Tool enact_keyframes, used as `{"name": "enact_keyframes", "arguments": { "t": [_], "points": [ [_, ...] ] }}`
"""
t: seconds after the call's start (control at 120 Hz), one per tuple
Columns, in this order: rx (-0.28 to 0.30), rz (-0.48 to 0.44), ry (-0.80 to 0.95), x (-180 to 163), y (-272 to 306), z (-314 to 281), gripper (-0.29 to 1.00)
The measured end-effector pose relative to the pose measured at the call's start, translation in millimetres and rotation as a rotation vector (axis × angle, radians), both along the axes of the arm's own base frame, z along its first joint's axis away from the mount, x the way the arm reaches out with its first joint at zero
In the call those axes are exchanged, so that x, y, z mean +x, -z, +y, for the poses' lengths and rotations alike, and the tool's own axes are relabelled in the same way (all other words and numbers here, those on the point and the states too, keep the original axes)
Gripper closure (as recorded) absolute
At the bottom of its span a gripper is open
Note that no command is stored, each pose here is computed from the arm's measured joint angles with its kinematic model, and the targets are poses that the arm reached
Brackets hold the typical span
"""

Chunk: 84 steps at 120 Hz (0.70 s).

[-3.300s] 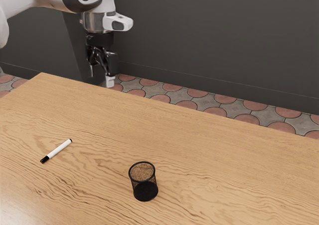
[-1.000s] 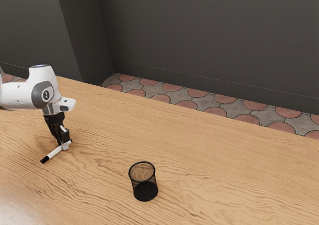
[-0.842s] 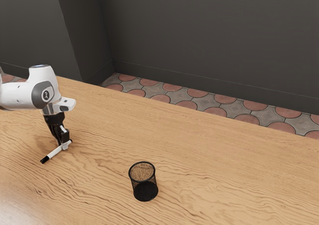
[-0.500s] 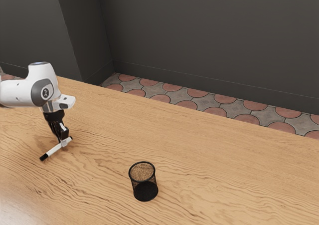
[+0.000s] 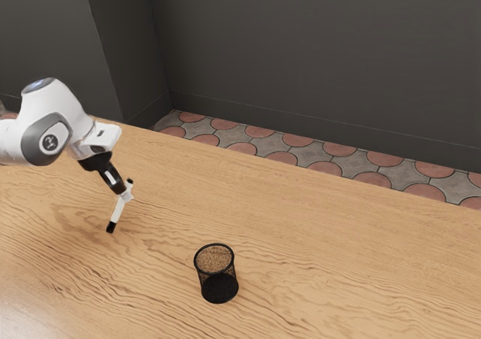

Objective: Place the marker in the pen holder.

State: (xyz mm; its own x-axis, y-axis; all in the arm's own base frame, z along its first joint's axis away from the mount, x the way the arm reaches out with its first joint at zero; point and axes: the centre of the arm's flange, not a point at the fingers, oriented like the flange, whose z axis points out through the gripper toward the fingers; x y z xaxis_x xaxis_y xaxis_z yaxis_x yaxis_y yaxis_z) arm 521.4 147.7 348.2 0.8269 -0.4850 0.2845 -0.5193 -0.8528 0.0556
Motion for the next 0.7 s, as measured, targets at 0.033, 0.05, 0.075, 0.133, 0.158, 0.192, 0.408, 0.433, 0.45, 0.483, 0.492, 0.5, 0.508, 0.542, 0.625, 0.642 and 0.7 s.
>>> {"name": "enact_keyframes", "arguments": {
  "t": [0.033, 0.05, 0.075, 0.133, 0.158, 0.192, 0.408, 0.433, 0.45, 0.483, 0.492, 0.5, 0.508, 0.542, 0.625, 0.642, 0.7],
  "points": [
    [-0.017, -0.039, 0.017, -5.6, 3.5, -6.7, 0.77],
    [-0.023, -0.061, 0.026, -7.8, 3.7, -10.8, 0.77],
    [-0.03, -0.095, 0.039, -9.8, 1.4, -16.8, 0.77],
    [-0.037, -0.166, 0.073, -13.9, -7.5, -32.3, 0.77],
    [-0.042, -0.19, 0.084, -16.8, -10.3, -37.6, 0.76],
    [-0.052, -0.219, 0.098, -20.8, -13.9, -44.5, 0.76],
    [-0.103, -0.332, 0.245, -49.8, -31.6, -111.0, 0.74],
    [-0.109, -0.34, 0.263, -52.6, -33.0, -118.2, 0.74],
    [-0.11, -0.348, 0.278, -54.0, -35.9, -124.7, 0.74],
    [-0.11, -0.365, 0.307, -56.0, -42.2, -136.6, 0.73],
    [-0.11, -0.369, 0.315, -56.4, -44.1, -139.9, 0.73],
    [-0.109, -0.373, 0.322, -56.8, -45.8, -142.7, 0.73],
    [-0.108, -0.378, 0.33, -57.3, -47.8, -145.9, 0.73],
    [-0.105, -0.394, 0.358, -58.9, -54.7, -157.0, 0.73],
    [-0.098, -0.428, 0.428, -64.5, -71.3, -183.7, 0.73],
    [-0.099, -0.433, 0.441, -66.2, -74.0, -188.5, 0.73],
    [-0.102, -0.444, 0.48, -74.4, -82.6, -201.3, 0.73]
  ]
}}
